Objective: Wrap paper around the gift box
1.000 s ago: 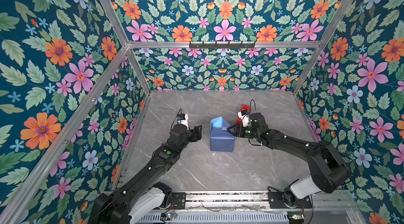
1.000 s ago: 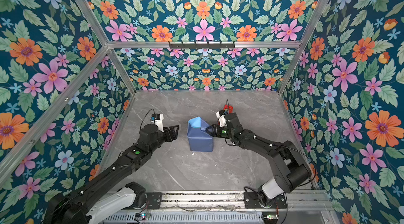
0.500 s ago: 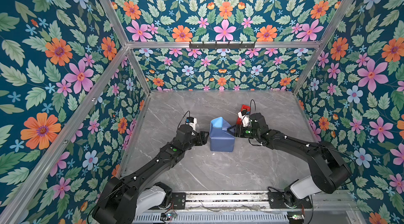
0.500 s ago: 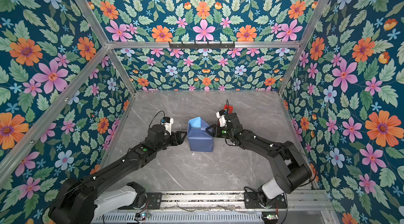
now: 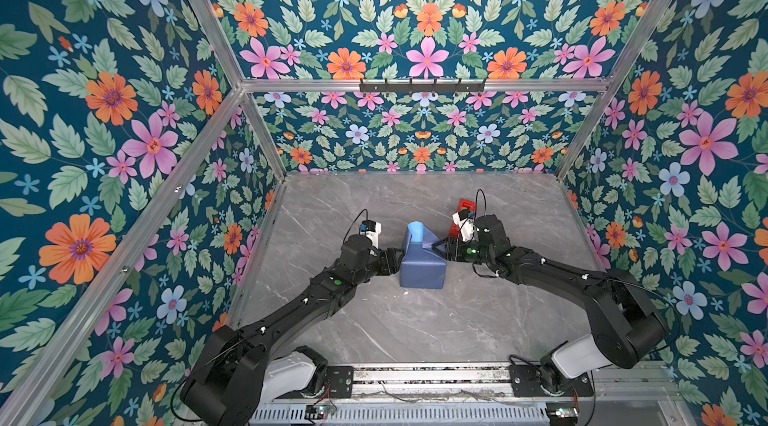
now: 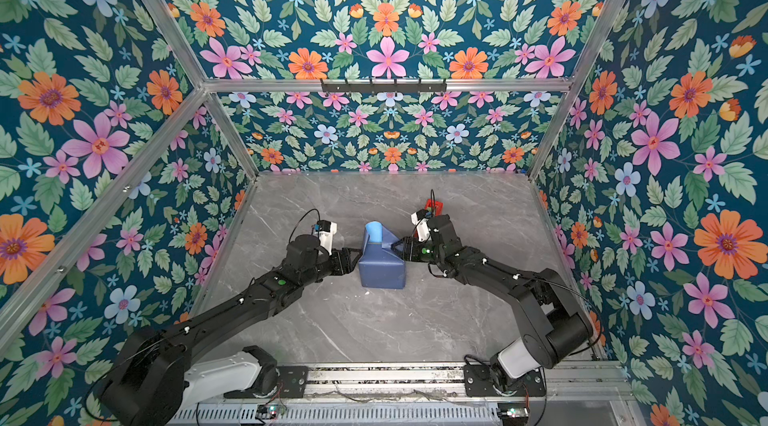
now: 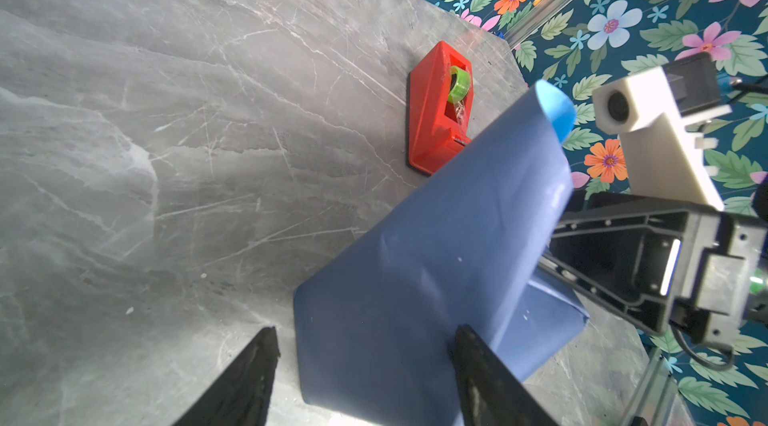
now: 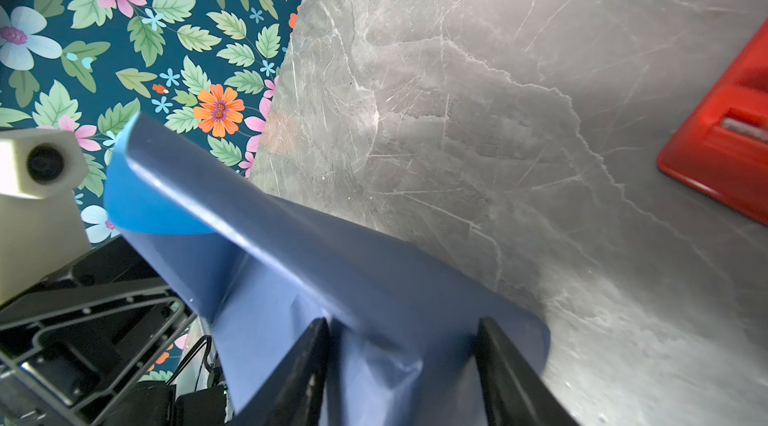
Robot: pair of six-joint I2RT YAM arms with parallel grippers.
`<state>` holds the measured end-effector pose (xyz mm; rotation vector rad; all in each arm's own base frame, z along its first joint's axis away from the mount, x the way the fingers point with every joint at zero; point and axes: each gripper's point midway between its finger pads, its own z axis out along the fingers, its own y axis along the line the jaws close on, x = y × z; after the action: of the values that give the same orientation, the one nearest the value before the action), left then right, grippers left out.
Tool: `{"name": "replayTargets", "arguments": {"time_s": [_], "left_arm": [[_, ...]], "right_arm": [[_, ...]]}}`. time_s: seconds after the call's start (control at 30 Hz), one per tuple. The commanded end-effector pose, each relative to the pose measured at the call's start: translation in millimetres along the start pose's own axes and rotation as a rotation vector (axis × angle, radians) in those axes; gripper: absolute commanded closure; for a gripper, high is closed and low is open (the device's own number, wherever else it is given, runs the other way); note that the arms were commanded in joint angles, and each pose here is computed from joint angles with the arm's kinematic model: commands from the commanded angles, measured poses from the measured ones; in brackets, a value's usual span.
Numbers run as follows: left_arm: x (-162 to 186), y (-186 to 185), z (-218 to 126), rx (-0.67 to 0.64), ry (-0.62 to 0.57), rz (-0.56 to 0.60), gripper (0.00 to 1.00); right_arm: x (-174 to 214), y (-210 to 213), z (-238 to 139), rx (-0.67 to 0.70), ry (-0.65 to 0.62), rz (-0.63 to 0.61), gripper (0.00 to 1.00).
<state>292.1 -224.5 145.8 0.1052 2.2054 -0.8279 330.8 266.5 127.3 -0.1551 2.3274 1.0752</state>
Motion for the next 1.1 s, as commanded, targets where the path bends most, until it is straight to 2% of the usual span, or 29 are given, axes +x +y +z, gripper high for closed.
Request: {"name": "replayTargets", "arguments": {"time_s": [0.0,1.07], "left_arm": [[-8.7,-3.1,3.2,0.003,-0.024,0.026,0.31],[-10.5,-3.3,37.6,-0.002,0.038,0.115,0.26]], "right_arm": [[15.9,-15.3,-0.4,0.063,0.053,0.026,0.43],[15.0,-14.1,1.1,0.057,0.055,0.022,0.44]]}}
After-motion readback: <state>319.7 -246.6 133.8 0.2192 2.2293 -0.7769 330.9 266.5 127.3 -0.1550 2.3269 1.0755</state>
